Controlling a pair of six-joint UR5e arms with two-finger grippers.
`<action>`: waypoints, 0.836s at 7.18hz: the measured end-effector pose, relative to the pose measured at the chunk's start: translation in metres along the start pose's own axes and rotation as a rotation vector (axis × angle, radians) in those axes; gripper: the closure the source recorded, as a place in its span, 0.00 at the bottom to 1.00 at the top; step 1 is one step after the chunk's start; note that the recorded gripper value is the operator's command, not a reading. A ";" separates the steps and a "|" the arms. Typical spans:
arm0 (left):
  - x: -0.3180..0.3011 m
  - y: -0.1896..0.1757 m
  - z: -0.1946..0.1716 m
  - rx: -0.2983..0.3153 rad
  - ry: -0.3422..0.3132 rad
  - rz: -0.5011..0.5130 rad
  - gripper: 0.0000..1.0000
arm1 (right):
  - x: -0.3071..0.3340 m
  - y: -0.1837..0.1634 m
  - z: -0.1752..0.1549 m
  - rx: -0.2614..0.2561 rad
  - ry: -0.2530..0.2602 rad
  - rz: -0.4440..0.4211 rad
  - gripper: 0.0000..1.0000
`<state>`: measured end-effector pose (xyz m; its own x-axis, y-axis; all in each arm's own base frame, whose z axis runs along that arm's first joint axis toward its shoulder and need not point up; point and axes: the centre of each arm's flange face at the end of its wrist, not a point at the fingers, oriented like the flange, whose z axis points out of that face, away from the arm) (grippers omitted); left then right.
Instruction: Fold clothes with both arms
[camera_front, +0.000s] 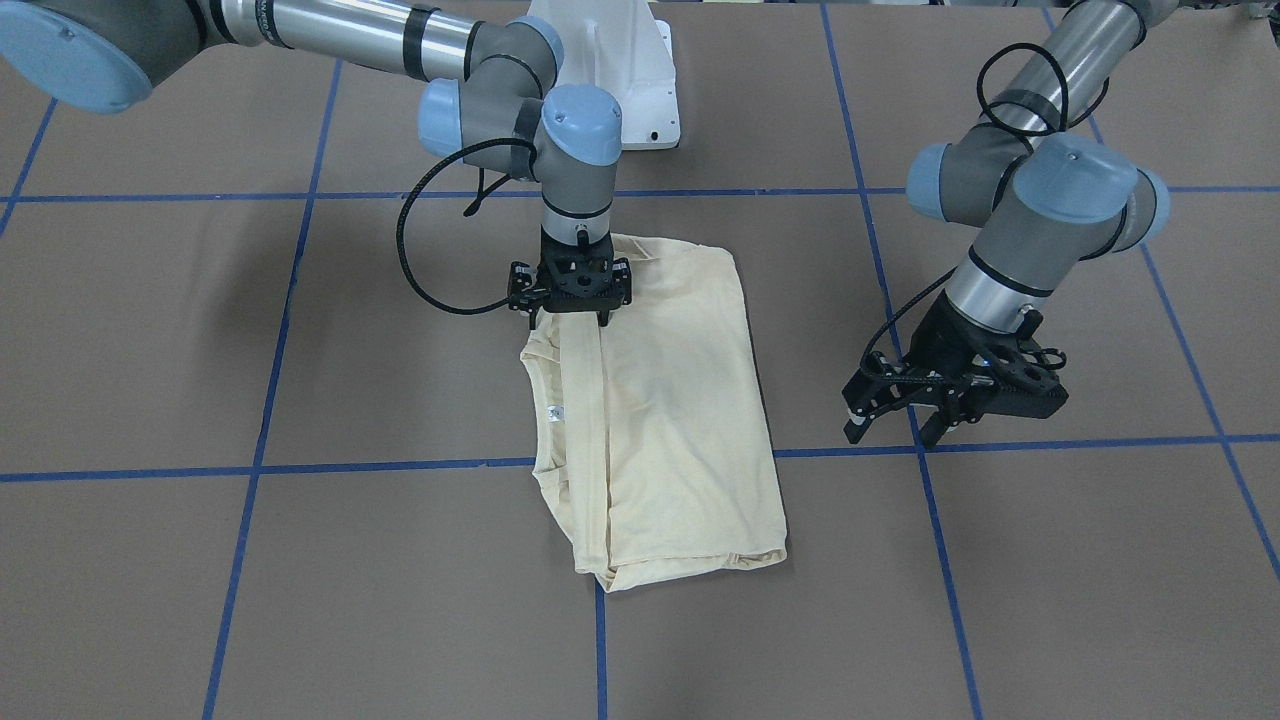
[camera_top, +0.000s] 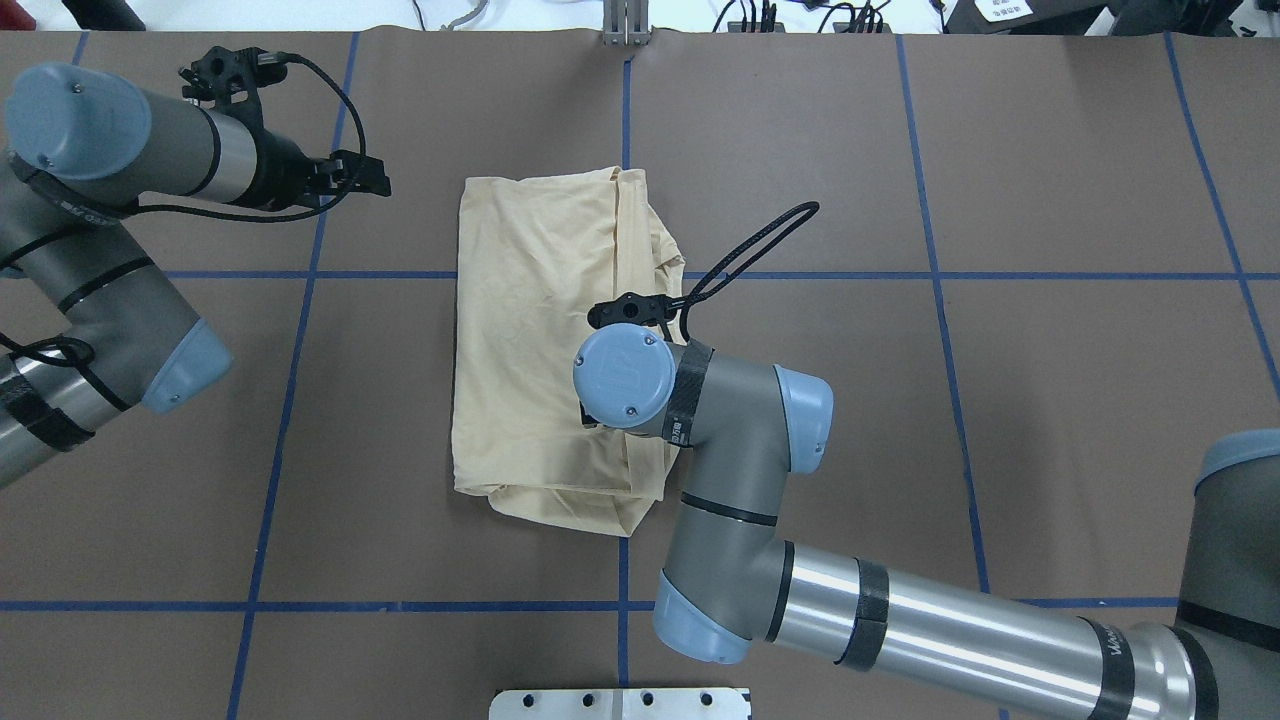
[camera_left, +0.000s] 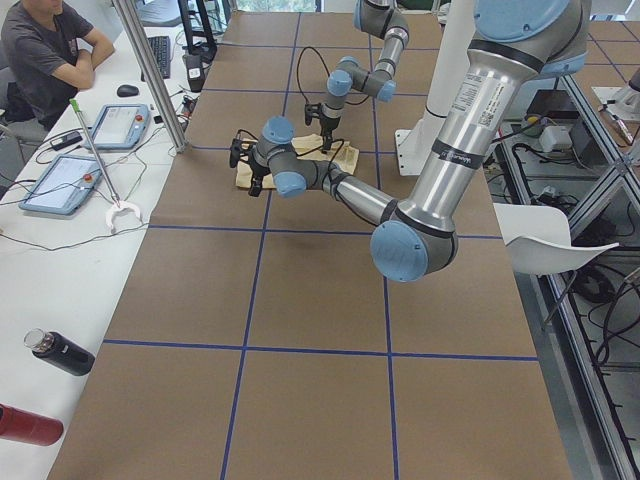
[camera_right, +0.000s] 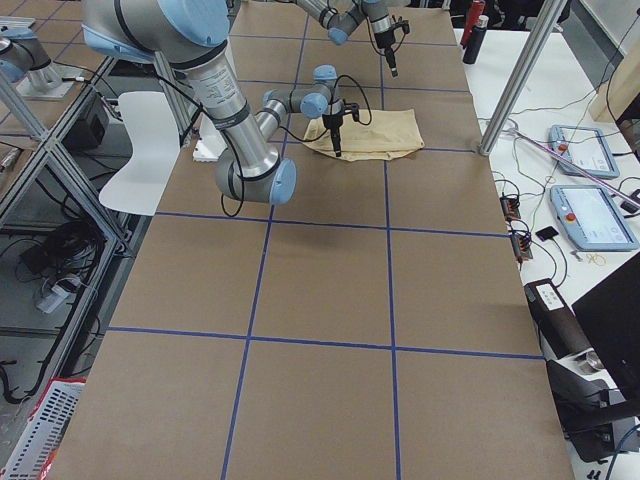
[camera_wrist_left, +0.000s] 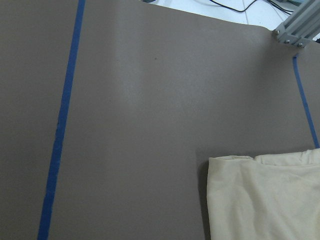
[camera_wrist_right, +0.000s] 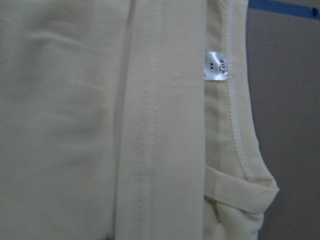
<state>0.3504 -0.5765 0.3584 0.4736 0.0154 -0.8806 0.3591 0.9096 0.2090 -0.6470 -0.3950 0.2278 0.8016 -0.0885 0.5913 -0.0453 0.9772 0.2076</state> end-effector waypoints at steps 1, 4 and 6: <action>0.000 0.000 0.000 0.000 0.000 -0.001 0.00 | 0.003 0.001 0.000 -0.008 0.015 -0.005 0.00; 0.001 0.001 0.001 -0.002 0.001 0.000 0.00 | 0.016 0.002 -0.009 -0.017 0.036 -0.024 0.00; 0.000 0.002 0.002 -0.004 -0.001 -0.003 0.00 | 0.029 0.001 -0.012 -0.016 0.046 -0.036 0.00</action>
<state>0.3531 -0.5758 0.3598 0.4731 0.0126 -0.8809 0.3574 0.9112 0.2050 -0.6169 -0.3937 0.2357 0.8293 -0.1148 0.5469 -0.0066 0.9766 0.2150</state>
